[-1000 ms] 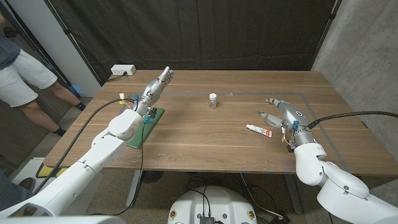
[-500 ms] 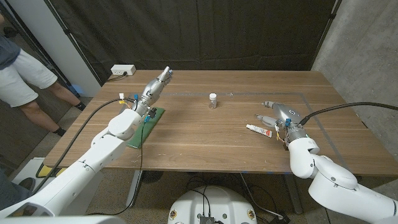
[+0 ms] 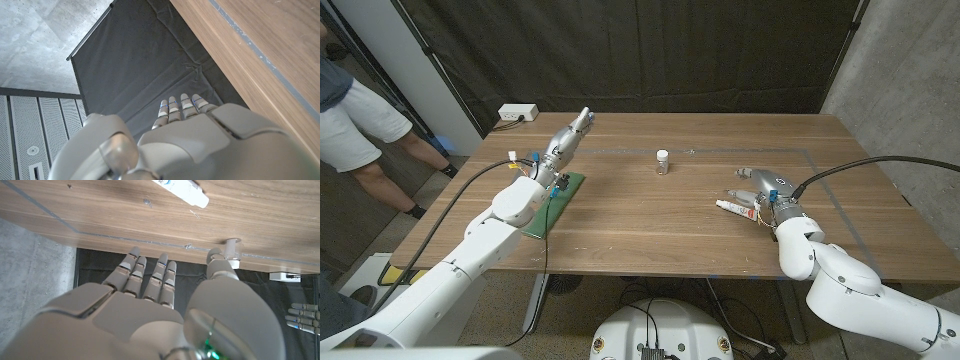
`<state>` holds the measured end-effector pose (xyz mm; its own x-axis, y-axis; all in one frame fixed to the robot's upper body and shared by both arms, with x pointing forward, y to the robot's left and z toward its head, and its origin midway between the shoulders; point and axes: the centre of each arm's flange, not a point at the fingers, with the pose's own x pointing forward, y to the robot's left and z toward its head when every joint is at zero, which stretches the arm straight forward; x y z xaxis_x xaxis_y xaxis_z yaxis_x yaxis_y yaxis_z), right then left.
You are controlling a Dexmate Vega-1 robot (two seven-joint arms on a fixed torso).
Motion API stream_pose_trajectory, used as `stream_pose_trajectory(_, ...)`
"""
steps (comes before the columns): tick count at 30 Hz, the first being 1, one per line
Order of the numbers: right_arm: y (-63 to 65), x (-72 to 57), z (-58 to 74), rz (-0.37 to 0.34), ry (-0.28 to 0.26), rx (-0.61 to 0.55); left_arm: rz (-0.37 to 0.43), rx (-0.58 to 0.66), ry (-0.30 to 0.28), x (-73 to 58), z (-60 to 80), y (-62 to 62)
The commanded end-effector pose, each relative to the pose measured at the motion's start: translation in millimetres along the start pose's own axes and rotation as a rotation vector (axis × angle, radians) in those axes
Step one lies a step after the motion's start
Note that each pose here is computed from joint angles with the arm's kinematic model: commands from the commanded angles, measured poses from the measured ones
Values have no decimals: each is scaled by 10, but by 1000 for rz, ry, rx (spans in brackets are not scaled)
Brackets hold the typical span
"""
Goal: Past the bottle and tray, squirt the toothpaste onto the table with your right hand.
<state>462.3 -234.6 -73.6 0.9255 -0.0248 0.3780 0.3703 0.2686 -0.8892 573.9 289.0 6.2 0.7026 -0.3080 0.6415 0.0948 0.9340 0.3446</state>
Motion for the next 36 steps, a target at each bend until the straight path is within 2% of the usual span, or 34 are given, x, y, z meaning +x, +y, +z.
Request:
stream_pose_trajectory(1,145,18,21,42,25,-23,-3,9,-28,15,77,3)
stream_pose_trajectory(6,249,33,-11,65,45,-38,-1,17,-36,14,116,12)
stream_pose_trajectory(12,268,13,-13,55,73,-60,-12,11,-27,11,89,-10)
stream_pose_trajectory(18,335,8,-28,52,76,-75,-7,0,-16,-3,55,-21)
stream_pose_trajectory(20,370,13,-42,46,69,-76,-11,-24,-15,51,119,-53)
stream_pose_trajectory(22,382,15,-57,44,72,-79,-44,-1,-43,105,163,-54)
stream_pose_trajectory(24,390,15,-71,50,79,-88,-39,0,-41,106,138,-55)
stream_pose_trajectory(27,398,17,-102,50,88,-93,-32,-50,0,99,62,-68)
stream_pose_trajectory(31,394,12,-124,35,101,-103,-37,-1,-32,71,113,-70)
stream_pose_trajectory(33,406,14,-128,40,108,-109,-18,14,-8,58,95,-70)
stream_pose_trajectory(36,435,26,-138,54,110,-115,-49,-16,0,78,50,-87)
